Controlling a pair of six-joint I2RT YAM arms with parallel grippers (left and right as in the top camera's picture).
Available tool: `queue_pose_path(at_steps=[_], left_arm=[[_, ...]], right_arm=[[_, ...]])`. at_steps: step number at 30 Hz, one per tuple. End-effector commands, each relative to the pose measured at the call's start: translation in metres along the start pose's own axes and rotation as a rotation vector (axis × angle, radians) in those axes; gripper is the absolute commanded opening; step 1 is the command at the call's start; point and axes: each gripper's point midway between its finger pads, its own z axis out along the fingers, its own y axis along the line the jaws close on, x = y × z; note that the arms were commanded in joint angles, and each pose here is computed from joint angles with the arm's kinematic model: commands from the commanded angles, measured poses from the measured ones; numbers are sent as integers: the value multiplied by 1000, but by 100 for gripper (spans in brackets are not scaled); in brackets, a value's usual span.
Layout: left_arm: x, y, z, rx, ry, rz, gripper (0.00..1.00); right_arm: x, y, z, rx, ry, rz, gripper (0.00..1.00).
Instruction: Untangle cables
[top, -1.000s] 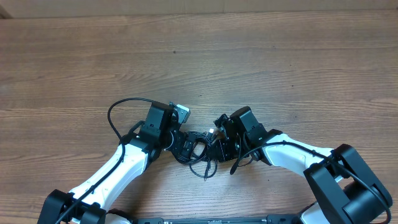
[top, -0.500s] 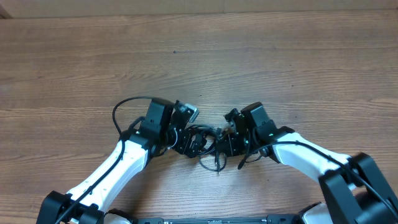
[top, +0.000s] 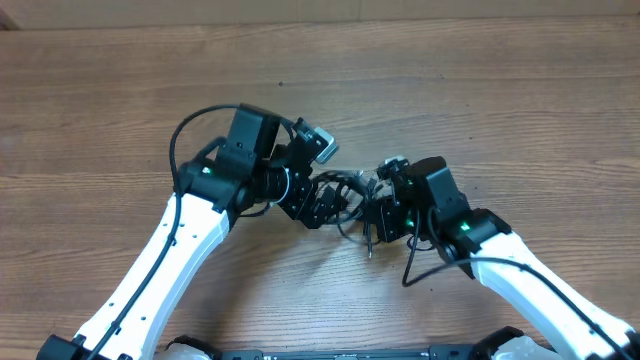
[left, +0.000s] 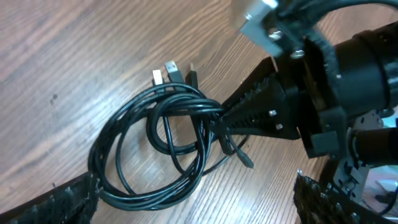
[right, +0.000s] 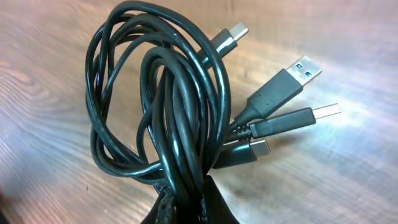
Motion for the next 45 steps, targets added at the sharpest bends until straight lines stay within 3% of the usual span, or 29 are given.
queue_pose_path(at_steps=[1, 13, 19, 22, 24, 26, 33, 45], left_arm=[[-7, -4, -3, 14, -11, 49, 100], [-1, -1, -3, -4, 12, 72, 100], [6, 36, -8, -218, 63, 78, 97], [8, 46, -11, -277, 83, 111, 91], [9, 50, -12, -302, 95, 149, 93], [9, 50, -12, -296, 103, 201, 100], [8, 48, -11, -277, 126, 381, 100], [12, 8, -4, -47, 82, 456, 100]], right_arm=[[-41, 4, -28, 50, -157, -77, 4], [-66, 3, -69, 178, -297, -394, 4], [-67, 5, -72, 189, -303, -477, 4], [-67, 5, -72, 193, -296, -516, 4], [-66, 5, -72, 197, -293, -545, 4], [-66, 6, -72, 193, -292, -565, 4], [-61, 34, -69, 33, -303, -647, 4], [-51, 59, -70, -112, -303, -749, 4]])
